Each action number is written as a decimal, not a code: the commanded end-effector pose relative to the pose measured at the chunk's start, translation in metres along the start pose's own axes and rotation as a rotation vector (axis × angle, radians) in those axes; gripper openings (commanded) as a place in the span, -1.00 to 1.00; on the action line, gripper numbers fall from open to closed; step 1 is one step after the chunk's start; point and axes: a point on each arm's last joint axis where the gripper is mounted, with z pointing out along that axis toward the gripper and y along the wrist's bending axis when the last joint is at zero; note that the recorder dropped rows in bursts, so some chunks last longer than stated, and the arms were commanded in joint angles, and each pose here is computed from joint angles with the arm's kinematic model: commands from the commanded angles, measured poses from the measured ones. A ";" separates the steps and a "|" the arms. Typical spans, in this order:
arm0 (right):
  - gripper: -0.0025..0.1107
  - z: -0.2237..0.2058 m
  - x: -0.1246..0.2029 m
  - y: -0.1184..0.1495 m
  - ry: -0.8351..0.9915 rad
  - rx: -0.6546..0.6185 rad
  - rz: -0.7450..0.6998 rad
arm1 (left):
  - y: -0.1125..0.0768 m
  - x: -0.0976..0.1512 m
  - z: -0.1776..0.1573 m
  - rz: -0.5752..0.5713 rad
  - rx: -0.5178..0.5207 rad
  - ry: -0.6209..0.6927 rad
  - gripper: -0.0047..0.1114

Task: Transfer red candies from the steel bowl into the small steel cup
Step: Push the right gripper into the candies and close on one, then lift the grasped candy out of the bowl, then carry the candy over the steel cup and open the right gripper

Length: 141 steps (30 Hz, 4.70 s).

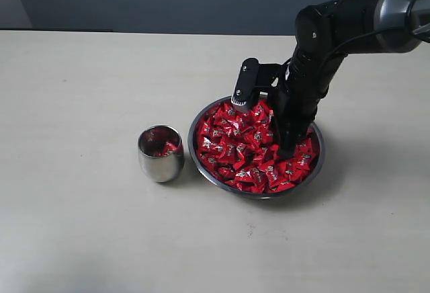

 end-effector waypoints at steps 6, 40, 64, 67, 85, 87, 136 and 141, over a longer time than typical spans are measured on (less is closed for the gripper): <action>-0.34 -0.005 -0.006 0.000 -0.035 0.020 -0.013 | 0.000 0.001 0.000 0.002 0.005 -0.008 -0.91; -0.34 0.025 -0.002 0.004 0.084 -0.007 -0.041 | 0.000 0.001 0.000 0.002 0.005 -0.008 -0.91; -0.97 0.023 -0.001 0.000 0.095 0.029 -0.057 | 0.000 0.001 0.000 0.002 0.005 -0.008 -0.91; -0.97 0.016 -0.001 -0.001 0.088 0.051 -0.063 | 0.000 0.001 0.000 0.002 0.005 -0.008 -0.91; -0.97 -0.027 -0.004 -0.008 -0.001 0.193 0.025 | 0.000 0.001 0.000 0.002 0.005 -0.008 -0.91; -0.97 -0.034 -0.006 -0.008 -0.035 0.207 0.068 | 0.000 0.001 0.000 0.002 0.005 -0.008 -0.91; -0.97 -0.057 -0.119 0.051 -0.559 -0.099 0.395 | 0.000 0.001 0.000 0.002 0.005 -0.008 -0.91; -0.97 -0.047 -0.119 0.054 -0.523 -0.157 0.414 | 0.000 0.001 0.000 0.002 0.005 -0.008 -0.91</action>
